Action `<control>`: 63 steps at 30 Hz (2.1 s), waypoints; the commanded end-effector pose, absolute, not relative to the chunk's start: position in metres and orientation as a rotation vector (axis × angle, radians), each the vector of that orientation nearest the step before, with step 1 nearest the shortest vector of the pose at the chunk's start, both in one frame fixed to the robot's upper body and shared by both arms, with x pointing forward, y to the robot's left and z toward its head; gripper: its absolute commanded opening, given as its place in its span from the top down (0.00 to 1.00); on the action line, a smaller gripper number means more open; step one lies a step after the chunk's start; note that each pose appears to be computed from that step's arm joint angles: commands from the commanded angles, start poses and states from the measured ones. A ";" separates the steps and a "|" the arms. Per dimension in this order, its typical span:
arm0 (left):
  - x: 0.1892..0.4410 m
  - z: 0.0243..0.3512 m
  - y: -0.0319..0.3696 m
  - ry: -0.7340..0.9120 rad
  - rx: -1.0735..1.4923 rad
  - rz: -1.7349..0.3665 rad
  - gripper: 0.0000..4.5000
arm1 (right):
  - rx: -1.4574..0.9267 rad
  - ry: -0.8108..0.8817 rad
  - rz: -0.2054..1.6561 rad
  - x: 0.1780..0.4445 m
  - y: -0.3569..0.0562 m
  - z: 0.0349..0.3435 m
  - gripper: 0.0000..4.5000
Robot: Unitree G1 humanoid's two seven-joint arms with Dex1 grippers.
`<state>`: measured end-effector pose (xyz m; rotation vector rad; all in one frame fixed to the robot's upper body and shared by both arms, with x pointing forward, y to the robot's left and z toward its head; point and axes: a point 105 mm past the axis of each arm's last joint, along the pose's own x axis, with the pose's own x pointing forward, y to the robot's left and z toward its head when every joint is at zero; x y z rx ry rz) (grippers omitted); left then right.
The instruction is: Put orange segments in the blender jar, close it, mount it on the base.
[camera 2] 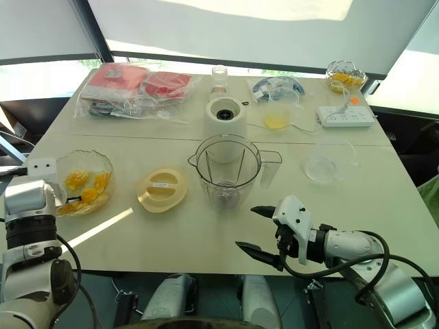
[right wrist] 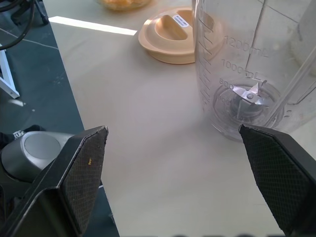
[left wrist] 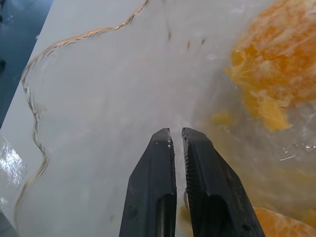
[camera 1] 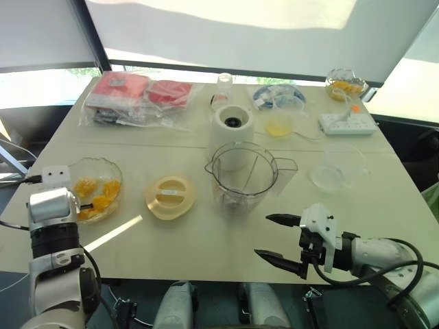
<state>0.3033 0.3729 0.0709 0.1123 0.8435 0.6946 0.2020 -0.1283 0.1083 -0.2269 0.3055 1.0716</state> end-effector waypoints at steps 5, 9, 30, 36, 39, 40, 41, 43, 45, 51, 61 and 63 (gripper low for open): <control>0.305 0.090 0.376 0.791 0.250 0.683 0.19 | -0.250 0.263 1.074 0.204 -0.128 0.117 0.00; 0.309 0.104 0.369 0.779 0.322 0.602 0.19 | -0.254 0.261 1.075 0.204 -0.129 0.117 0.00; 0.358 0.090 0.375 0.775 0.471 0.362 0.19 | -0.243 0.254 1.060 0.195 -0.125 0.124 0.00; 0.367 0.092 0.362 0.749 0.529 0.271 0.19 | -0.241 0.261 1.045 0.195 -0.126 0.121 0.00; 0.360 0.090 0.354 0.777 0.449 0.252 0.19 | -0.243 0.264 1.041 0.195 -0.127 0.120 0.00; 0.358 0.091 0.351 0.784 0.452 0.243 0.19 | -0.244 0.265 1.040 0.195 -0.127 0.119 0.00; 0.353 0.093 0.350 0.791 0.471 0.238 0.19 | -0.244 0.265 1.038 0.195 -0.128 0.119 0.00; 0.346 0.098 0.347 0.799 0.494 0.230 0.19 | -0.244 0.266 1.035 0.196 -0.129 0.119 0.00; 0.339 0.103 0.344 0.804 0.492 0.219 0.19 | -0.245 0.268 1.033 0.196 -0.130 0.118 0.00; 0.307 0.147 0.329 0.805 0.453 0.086 0.19 | -0.255 0.295 1.040 0.197 -0.140 0.122 0.00; 0.310 0.189 0.333 0.746 0.648 -0.038 0.19 | -0.256 0.309 1.074 0.205 -0.142 0.122 0.00; 0.314 0.182 0.335 0.745 0.735 -0.060 0.19 | -0.254 0.307 1.075 0.206 -0.140 0.122 0.00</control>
